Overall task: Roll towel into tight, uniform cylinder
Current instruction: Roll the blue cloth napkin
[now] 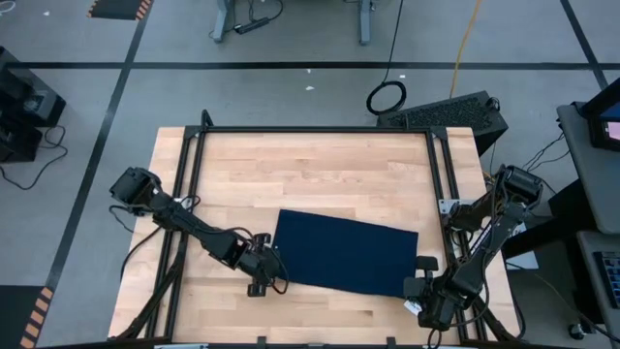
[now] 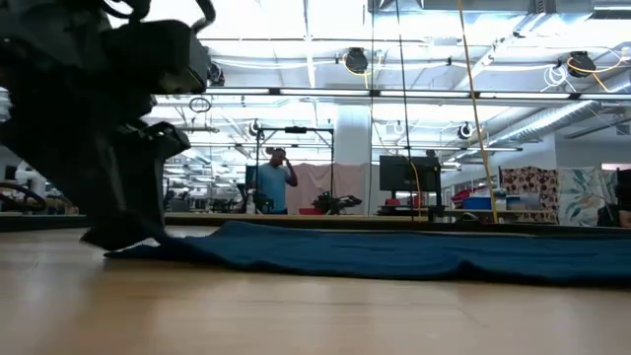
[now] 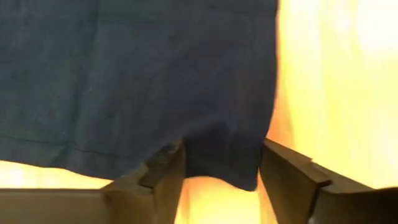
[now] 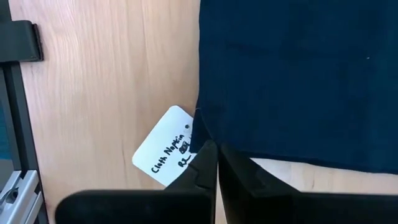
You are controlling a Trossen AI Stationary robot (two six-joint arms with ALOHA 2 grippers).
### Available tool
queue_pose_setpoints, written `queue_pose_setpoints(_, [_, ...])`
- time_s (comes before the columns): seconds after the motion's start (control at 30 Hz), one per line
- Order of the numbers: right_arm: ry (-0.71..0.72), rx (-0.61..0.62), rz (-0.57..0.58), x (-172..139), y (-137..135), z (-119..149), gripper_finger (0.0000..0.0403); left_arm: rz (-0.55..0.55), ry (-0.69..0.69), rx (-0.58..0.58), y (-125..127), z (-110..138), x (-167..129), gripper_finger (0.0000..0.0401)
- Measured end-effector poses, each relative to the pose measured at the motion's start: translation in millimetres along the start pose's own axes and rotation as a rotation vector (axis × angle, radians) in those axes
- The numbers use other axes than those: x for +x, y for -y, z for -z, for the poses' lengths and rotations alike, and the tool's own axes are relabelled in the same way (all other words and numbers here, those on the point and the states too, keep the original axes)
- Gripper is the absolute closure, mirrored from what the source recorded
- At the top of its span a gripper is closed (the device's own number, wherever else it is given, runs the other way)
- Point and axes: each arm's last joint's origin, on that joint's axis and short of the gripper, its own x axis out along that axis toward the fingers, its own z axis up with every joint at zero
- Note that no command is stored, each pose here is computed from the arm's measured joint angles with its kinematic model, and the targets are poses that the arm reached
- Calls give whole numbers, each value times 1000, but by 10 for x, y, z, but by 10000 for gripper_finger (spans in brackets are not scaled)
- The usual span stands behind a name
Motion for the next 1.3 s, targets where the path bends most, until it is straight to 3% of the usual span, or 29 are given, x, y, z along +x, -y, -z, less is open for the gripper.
queue_pose_setpoints(0.13, [1,4,-1,1,-1,-1,401,54,33,13,70,-19,-148,153])
queue_pose_setpoints(0.3, [1,6,-2,1,-2,-1,401,16,84,21,89,-30,-272,141])
queue_pose_setpoints(0.47, [1,25,-2,1,-2,-1,401,-4,43,-4,203,76,-155,141])
queue_pose_setpoints(0.6, [3,26,-7,1,-7,-3,401,-49,15,73,371,240,-52,147])
queue_pose_setpoints(0.9, [4,26,-4,2,-5,-3,401,-190,34,154,466,387,52,241])
queue_pose_setpoints(1.13, [3,25,-3,2,-4,-2,401,-173,-5,150,401,352,155,324])
queue_pose_setpoints(1.23, [2,25,-3,2,-4,-2,401,-163,3,158,406,340,119,380])
queue_pose_setpoints(1.3, [1,25,-3,2,-3,-1,401,-169,2,147,383,337,48,391])
